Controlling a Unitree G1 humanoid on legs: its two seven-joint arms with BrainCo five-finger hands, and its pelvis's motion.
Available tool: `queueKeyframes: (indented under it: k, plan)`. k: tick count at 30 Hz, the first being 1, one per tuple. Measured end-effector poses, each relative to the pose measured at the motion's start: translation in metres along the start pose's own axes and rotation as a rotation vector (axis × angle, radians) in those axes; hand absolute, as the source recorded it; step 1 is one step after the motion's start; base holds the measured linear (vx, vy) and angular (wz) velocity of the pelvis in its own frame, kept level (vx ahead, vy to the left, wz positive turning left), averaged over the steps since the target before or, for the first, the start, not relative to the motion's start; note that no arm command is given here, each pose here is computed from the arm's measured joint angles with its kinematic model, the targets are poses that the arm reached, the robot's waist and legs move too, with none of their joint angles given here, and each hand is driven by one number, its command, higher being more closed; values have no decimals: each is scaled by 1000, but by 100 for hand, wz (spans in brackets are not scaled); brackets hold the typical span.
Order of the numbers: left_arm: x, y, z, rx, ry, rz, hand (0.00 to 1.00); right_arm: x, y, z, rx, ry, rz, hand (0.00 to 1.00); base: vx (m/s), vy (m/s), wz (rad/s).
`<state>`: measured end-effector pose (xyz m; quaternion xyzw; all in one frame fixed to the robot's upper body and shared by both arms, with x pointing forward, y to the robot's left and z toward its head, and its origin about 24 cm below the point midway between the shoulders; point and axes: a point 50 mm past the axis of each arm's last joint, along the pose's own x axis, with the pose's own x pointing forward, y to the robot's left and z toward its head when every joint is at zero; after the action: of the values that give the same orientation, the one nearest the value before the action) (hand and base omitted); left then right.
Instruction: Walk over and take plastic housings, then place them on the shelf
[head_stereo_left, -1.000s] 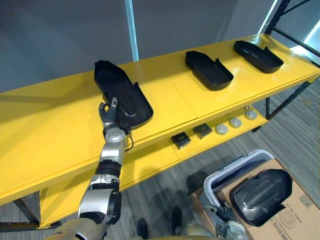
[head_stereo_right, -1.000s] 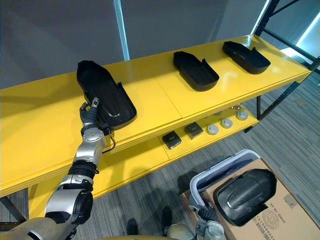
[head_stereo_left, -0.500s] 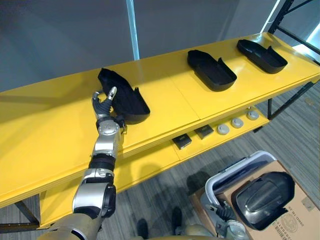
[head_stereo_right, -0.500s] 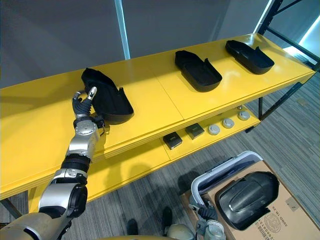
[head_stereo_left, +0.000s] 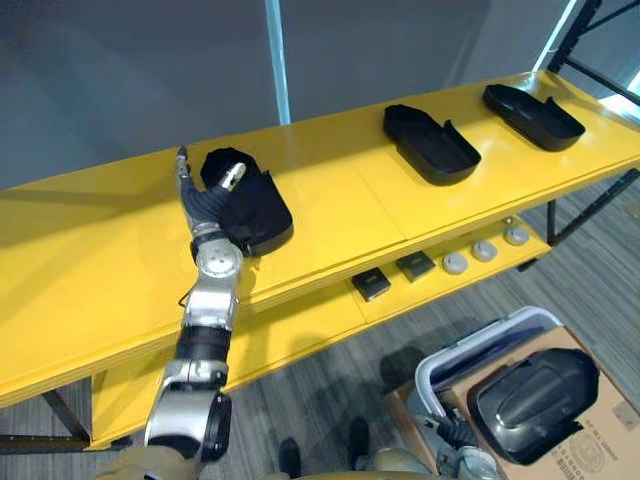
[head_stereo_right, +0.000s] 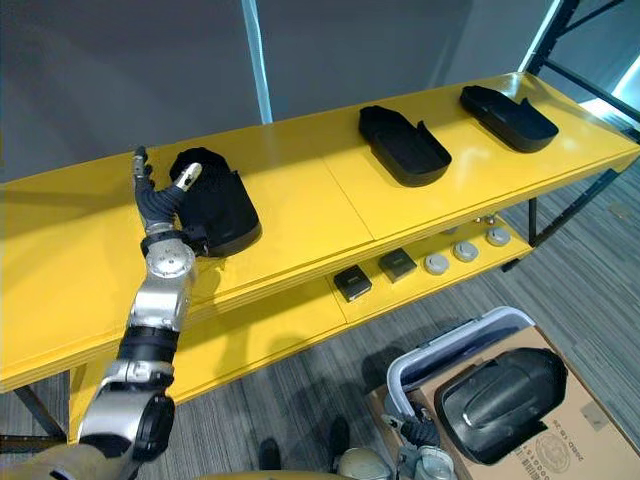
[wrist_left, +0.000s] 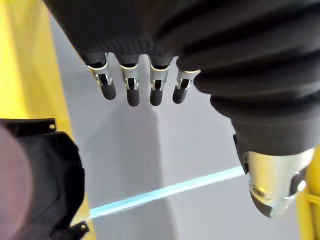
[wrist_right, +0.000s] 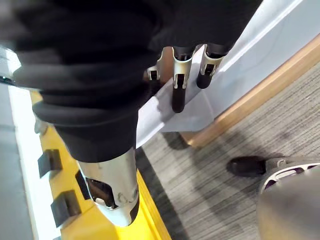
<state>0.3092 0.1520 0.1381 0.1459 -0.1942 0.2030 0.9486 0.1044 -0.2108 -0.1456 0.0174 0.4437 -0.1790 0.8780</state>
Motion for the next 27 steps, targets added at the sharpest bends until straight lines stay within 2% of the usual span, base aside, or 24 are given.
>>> queueKeyframes:
  k: [1, 7, 15, 23, 27]
  plan:
    - [-14, -1, -3, 35, -14, -34, 100, 0, 1, 1, 2, -4, 0, 0, 29, 33, -4]
    - [-70, -15, -32, 180, 40, -264, 100, 0, 1, 1, 4, -16, 0, 0, -1, 19, -1]
    - [-89, -18, -58, 252, 129, -397, 100, -1, 4, 0, -12, -13, 5, 0, -8, 5, 0]
    - [-94, -20, -71, 284, 171, -424, 100, -2, 3, -4, -14, -2, 3, 0, 37, 13, 0]
    - [-76, -20, -76, 317, 180, -398, 100, -2, 4, -3, -14, -2, 5, 0, 35, 31, -3]
